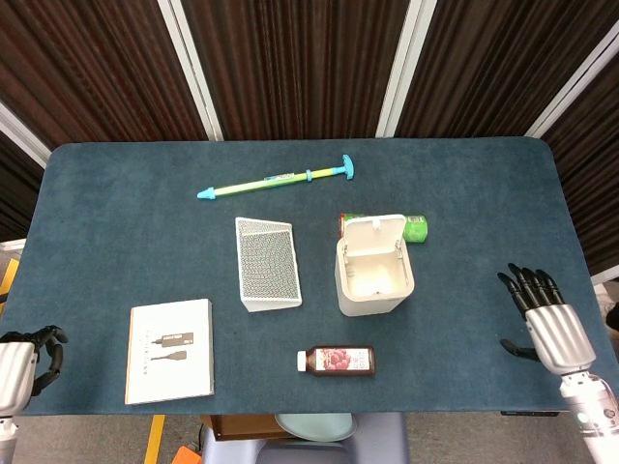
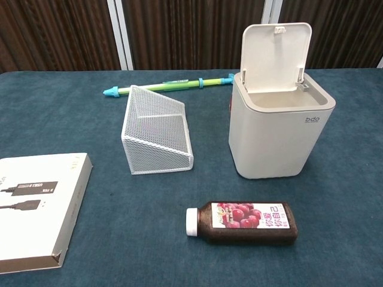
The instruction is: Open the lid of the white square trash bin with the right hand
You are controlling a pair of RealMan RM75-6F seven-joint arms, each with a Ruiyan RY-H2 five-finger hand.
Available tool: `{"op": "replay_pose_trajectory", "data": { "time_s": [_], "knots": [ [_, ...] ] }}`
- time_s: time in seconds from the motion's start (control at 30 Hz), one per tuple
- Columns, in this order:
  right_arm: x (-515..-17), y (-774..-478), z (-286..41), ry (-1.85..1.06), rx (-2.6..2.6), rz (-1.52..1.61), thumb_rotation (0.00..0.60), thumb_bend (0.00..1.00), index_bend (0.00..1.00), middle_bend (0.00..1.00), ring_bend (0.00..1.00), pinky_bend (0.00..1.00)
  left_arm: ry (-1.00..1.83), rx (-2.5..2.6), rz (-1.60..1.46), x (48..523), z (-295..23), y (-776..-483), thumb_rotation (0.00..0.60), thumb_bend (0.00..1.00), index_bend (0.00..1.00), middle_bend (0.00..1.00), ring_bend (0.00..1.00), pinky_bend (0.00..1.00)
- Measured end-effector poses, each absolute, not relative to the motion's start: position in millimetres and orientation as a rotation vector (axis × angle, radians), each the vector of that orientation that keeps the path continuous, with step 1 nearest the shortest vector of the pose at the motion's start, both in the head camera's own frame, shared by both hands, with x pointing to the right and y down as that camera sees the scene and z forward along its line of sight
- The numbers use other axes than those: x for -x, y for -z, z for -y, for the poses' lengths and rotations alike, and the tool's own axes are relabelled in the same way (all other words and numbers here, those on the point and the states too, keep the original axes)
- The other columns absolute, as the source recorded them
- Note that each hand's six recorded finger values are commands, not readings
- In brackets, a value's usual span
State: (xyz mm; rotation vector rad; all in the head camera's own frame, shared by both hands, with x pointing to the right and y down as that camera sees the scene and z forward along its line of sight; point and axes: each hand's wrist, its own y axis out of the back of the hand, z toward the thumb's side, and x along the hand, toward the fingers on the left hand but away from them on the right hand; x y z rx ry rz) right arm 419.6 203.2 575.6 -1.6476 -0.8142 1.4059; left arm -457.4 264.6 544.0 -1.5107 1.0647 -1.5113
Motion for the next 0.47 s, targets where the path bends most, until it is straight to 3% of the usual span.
{"op": "replay_pose_trajectory", "data": {
  "time_s": [0.47],
  "knots": [
    [-412.5, -578.3, -213.1, -1.379, 1.665, 0.807, 0.600, 0.21, 0.09, 0.10, 0.00, 0.11, 1.508, 1.513, -1.073, 458.7, -265.0, -544.6, 0.600, 0.58, 0.52, 0.61, 0.66, 0.52]
  ]
}}
